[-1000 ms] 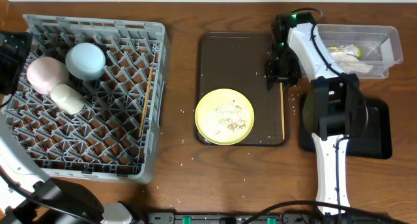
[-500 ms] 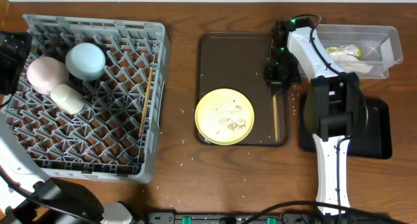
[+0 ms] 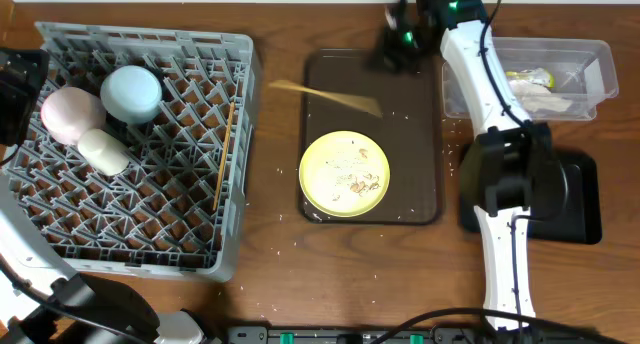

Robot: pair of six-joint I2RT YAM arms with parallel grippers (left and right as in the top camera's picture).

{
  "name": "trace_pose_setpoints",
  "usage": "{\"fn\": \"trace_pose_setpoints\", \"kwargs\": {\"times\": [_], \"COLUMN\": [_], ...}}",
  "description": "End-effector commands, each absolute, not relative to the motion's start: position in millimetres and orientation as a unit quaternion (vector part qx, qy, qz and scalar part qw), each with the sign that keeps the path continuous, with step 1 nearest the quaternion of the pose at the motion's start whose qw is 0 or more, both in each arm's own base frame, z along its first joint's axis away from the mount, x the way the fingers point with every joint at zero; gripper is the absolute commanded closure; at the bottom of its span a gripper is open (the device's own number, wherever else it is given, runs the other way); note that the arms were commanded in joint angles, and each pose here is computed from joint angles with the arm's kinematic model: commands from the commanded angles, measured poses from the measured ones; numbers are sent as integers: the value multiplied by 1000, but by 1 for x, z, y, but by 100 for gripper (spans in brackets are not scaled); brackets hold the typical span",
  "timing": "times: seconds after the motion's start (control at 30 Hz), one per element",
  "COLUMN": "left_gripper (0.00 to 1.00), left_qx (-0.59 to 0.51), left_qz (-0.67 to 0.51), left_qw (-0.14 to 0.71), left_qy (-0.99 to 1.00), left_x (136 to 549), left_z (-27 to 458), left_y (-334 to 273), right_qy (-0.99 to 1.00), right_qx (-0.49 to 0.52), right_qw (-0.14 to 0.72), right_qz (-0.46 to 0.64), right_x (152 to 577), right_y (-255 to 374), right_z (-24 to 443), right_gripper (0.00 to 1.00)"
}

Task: Sort waste into correct bins and load items into the dishwasher

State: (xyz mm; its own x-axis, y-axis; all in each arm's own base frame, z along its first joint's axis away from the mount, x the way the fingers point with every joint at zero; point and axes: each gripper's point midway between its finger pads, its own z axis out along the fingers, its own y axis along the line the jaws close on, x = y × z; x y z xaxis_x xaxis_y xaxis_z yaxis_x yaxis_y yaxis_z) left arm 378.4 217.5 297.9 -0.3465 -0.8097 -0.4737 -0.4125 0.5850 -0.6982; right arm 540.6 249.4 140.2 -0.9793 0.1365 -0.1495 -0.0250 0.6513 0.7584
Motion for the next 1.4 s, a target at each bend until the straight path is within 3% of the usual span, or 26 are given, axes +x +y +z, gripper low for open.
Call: {"fn": "trace_pose_setpoints", "kwargs": {"times": [0.0, 0.2, 0.4, 0.53, 0.63, 0.9, 1.17, 1.37], "left_gripper": [2, 2, 2, 2, 2, 2, 2, 2], "left_qx": [-378, -383, -382, -382, -382, -382, -382, -382], "left_qz": [-225, -228, -228, -228, -228, -227, -227, -227], "left_qw": [429, 421, 421, 422, 422, 423, 423, 423], "left_qy": [789, 790, 790, 790, 790, 790, 790, 790], "left_x": [375, 373, 373, 373, 373, 374, 374, 374], "left_z": [305, 302, 302, 302, 302, 302, 302, 302], "left_y": [217, 215, 215, 215, 215, 216, 215, 215], "right_qy": [861, 863, 899, 927, 948, 951, 941, 939], "right_qx": [52, 32, 10, -20, -52, -151, -262, -285], "right_qw": [42, 73, 129, 156, 158, 167, 193, 170], "right_qz": [505, 498, 418, 341, 271, 212, 93, 89], "right_x": [524, 521, 531, 534, 529, 515, 514, 507], "right_y": [308, 344, 327, 302, 280, 287, 295, 301], "right_z": [176, 179, 154, 133, 115, 97, 64, 34], "right_gripper": [99, 99, 95, 73, 63, 63, 50, 53]}}
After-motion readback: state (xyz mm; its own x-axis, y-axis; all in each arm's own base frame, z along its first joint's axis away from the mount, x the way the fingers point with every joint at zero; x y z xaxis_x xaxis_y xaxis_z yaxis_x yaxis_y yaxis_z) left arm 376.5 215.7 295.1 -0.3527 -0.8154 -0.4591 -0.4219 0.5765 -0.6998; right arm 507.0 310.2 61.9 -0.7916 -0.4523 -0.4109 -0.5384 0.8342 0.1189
